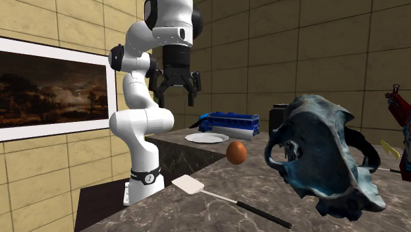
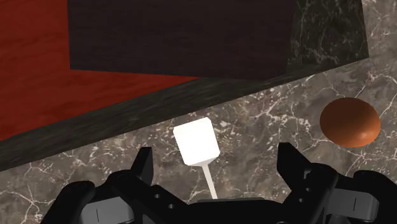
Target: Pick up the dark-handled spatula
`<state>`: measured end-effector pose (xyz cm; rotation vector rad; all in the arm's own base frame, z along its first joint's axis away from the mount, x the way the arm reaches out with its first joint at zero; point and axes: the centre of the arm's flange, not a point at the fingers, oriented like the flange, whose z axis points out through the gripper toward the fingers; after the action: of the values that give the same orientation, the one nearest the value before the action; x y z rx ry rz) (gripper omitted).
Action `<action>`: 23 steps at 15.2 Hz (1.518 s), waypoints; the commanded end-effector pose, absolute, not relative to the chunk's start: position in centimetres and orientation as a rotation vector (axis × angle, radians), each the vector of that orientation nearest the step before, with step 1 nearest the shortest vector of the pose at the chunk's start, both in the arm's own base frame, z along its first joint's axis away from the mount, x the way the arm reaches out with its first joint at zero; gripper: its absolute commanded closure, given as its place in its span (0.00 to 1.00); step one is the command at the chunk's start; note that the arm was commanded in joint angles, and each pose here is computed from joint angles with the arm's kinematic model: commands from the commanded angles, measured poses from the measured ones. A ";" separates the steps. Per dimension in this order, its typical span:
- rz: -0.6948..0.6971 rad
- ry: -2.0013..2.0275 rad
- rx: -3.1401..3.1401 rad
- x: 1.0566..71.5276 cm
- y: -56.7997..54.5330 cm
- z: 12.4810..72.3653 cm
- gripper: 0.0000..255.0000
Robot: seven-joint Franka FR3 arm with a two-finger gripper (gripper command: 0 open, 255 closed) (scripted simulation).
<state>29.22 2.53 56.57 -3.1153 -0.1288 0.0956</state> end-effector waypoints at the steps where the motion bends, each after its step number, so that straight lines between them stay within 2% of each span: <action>1: 0.096 -0.129 -3.115 29.2 2.5 56.6 0.00; 18: -0.096 -0.524 -3.084 43.3 6.5 41.4 0.00; 23: -0.102 -0.536 -3.082 43.7 6.7 38.8 0.00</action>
<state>43.76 6.68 39.37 -3.0820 -0.5349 -0.1000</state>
